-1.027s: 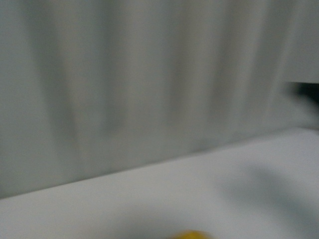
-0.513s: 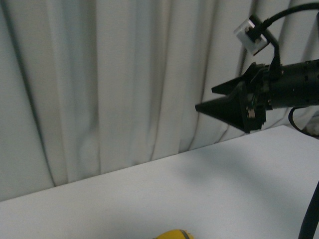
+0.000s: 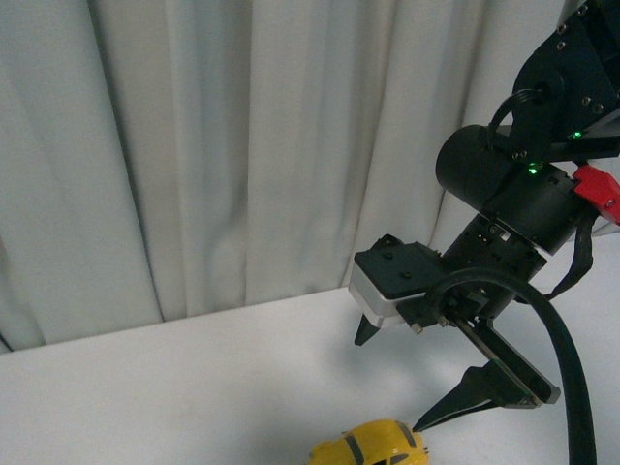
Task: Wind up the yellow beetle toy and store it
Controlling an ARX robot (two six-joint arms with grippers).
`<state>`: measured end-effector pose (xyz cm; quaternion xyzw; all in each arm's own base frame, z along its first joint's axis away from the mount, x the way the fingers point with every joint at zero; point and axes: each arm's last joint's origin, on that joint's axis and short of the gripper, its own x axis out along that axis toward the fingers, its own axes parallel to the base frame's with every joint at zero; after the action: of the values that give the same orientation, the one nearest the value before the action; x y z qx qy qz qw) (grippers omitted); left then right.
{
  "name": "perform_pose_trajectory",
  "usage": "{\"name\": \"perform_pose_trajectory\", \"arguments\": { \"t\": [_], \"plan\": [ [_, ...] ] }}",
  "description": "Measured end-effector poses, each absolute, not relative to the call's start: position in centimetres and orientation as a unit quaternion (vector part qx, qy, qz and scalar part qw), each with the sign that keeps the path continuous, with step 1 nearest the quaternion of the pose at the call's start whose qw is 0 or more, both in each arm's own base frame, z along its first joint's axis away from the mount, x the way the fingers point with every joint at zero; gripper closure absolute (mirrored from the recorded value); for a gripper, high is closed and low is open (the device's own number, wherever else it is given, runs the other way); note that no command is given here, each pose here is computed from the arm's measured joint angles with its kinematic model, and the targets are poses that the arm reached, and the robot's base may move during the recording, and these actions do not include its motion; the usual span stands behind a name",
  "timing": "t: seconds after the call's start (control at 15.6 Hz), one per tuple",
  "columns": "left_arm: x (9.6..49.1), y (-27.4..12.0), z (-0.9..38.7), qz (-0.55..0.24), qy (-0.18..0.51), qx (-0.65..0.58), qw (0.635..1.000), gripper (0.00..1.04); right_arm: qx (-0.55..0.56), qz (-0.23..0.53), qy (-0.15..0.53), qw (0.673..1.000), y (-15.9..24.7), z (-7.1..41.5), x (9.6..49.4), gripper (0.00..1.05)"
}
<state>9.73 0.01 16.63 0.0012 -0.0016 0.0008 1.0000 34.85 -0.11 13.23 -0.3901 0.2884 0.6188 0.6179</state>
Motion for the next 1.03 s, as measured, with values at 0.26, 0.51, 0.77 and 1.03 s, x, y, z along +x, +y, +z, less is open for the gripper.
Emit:
{"name": "perform_pose_trajectory", "arguments": {
  "t": [0.26,0.51,0.77,1.03],
  "plan": [
    [9.7,0.0,16.6,0.001,-0.002,0.001,1.000,0.07,-0.429,0.616,0.294,0.591,1.3,11.7,35.4,0.07],
    [9.7,0.0,16.6,0.001,-0.002,0.001,1.000,0.07,-0.426,0.605,0.320,0.592,2.9,9.7,35.3,0.07],
    [9.7,0.0,16.6,0.001,-0.002,0.001,1.000,0.07,-0.391,0.584,0.364,0.611,4.5,9.0,34.7,0.07],
    [9.7,0.0,16.6,0.001,-0.002,0.001,1.000,0.07,-0.393,0.565,0.392,0.610,3.4,7.9,33.9,0.07]
  ]
}}
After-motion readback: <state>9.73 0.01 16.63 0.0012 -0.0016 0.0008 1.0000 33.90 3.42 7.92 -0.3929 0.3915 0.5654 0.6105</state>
